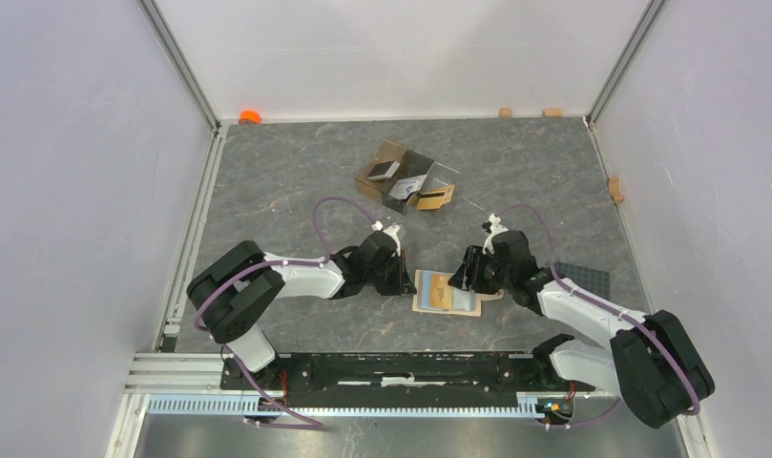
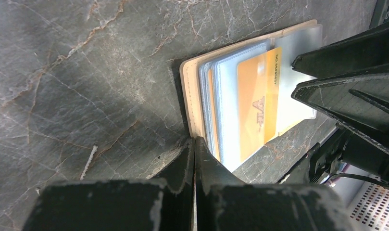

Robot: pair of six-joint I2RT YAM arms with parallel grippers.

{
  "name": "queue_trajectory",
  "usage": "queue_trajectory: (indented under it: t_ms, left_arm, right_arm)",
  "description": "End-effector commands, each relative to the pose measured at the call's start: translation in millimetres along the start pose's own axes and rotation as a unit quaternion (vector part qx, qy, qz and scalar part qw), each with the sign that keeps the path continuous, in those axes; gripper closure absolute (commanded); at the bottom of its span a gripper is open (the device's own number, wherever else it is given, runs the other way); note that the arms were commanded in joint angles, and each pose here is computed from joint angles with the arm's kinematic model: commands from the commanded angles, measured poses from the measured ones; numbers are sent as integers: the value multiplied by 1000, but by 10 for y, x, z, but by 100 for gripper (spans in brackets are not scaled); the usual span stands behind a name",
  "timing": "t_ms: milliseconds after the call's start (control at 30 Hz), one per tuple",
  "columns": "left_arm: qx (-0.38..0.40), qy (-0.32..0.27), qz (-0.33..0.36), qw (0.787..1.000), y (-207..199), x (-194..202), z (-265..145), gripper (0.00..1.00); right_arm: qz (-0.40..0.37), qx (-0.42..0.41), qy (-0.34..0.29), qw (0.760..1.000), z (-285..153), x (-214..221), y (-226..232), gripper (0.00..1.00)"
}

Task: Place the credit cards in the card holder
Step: Insert the credit card into the card holder.

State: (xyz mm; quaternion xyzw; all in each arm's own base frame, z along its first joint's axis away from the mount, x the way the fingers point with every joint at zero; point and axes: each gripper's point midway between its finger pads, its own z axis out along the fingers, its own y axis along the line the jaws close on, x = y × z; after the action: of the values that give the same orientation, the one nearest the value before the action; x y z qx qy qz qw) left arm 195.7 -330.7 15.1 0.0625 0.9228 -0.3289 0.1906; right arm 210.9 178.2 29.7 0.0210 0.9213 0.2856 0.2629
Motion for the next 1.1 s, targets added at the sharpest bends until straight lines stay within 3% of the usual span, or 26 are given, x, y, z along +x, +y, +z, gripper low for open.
queue_trajectory:
  t_ms: [0, 400, 667, 867, 1067]
  left_arm:
    - [-88, 64, -8, 994, 503, 465, -28, 98]
    - [-81, 63, -7, 995, 465, 451, -39, 98]
    - [-72, 57, -12, 996, 413, 429, -54, 98]
    - [-73, 51, -13, 996, 415, 422, -85, 98]
    - [-75, 43, -13, 996, 416, 391, -137, 98]
  right_arm:
    - [-16, 1, 10, 1000, -14, 38, 14, 48]
    - [-29, -75, 21, 997, 91, 73, 464, 57]
    - [-79, -61, 32, 995, 201, 55, 702, 58]
    - [-111, -22, 25, 993, 193, -19, 686, 51]
    - [-155, 50, -17, 987, -59, -352, 558, 28]
